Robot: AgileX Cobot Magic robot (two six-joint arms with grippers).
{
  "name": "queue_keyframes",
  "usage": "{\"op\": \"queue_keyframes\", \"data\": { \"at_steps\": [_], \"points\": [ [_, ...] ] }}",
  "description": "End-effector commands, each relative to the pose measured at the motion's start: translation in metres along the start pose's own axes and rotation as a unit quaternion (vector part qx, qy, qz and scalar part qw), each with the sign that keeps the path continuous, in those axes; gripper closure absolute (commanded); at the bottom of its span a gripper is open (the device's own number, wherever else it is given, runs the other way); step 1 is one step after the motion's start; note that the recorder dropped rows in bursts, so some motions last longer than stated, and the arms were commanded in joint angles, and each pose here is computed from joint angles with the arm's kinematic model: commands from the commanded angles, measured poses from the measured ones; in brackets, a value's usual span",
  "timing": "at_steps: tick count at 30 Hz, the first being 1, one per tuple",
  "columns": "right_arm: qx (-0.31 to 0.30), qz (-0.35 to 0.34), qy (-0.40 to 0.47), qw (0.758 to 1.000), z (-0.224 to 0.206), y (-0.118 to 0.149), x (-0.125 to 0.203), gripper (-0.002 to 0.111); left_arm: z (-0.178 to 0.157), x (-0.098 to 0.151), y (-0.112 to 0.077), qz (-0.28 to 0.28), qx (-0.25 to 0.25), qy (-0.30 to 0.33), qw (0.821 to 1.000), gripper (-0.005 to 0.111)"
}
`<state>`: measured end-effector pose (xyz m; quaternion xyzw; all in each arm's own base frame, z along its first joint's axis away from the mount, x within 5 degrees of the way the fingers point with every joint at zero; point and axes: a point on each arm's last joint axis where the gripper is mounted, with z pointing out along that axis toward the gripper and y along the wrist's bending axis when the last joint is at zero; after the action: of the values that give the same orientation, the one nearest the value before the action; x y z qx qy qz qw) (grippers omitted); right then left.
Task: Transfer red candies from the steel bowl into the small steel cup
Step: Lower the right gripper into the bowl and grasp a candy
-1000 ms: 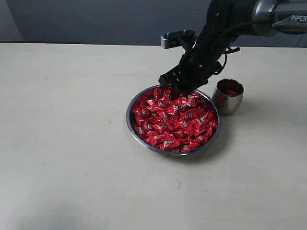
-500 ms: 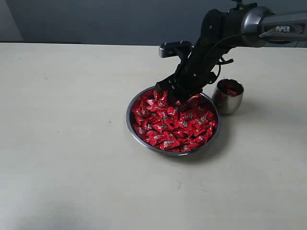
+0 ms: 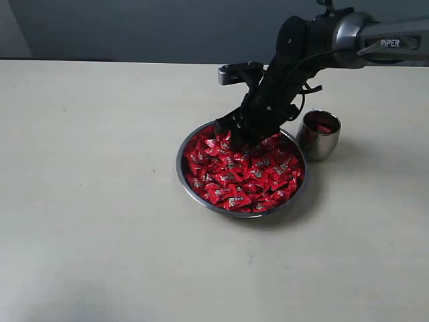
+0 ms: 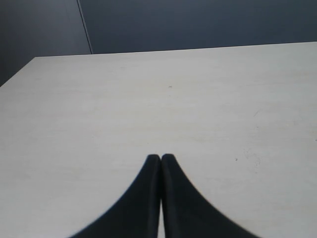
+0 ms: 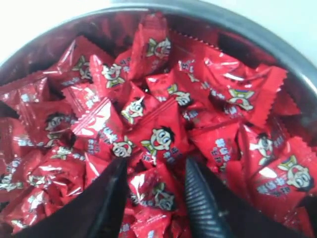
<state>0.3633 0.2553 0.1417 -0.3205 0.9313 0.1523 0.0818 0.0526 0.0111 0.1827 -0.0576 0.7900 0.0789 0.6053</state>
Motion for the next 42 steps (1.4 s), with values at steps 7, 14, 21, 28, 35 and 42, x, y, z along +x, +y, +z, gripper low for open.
{"op": "queue_keyframes", "data": {
  "at_steps": [7, 14, 21, 28, 35, 42],
  "points": [
    [0.018, -0.027, 0.021, 0.999, 0.007, -0.001, 0.004, 0.074, 0.0, 0.0, 0.0, 0.001, 0.003, -0.006, 1.0, 0.106],
    [0.012, -0.026, 0.039, 0.999, 0.007, 0.0, 0.007, 0.078, 0.0, 0.0, 0.0, 0.001, 0.003, -0.006, 1.0, 0.106],
    [0.011, -0.026, 0.044, 0.999, 0.007, 0.0, 0.008, 0.093, 0.0, 0.0, 0.0, 0.001, 0.003, -0.006, 1.0, 0.106],
    [0.01, -0.026, 0.046, 0.999, 0.006, 0.001, 0.008, 0.109, 0.0, 0.0, 0.0, 0.001, 0.003, -0.006, 1.0, 0.106],
    [0.014, -0.034, 0.015, 0.999, -0.019, 0.007, 0.002, 0.109, 0.0, 0.0, 0.0, 0.001, 0.003, -0.006, 1.0, 0.106],
    [0.033, -0.051, -0.024, 0.998, -0.055, 0.013, -0.002, 0.109, 0.0, 0.0, 0.0, 0.001, 0.003, -0.006, 1.0, 0.106]
  ]
}}
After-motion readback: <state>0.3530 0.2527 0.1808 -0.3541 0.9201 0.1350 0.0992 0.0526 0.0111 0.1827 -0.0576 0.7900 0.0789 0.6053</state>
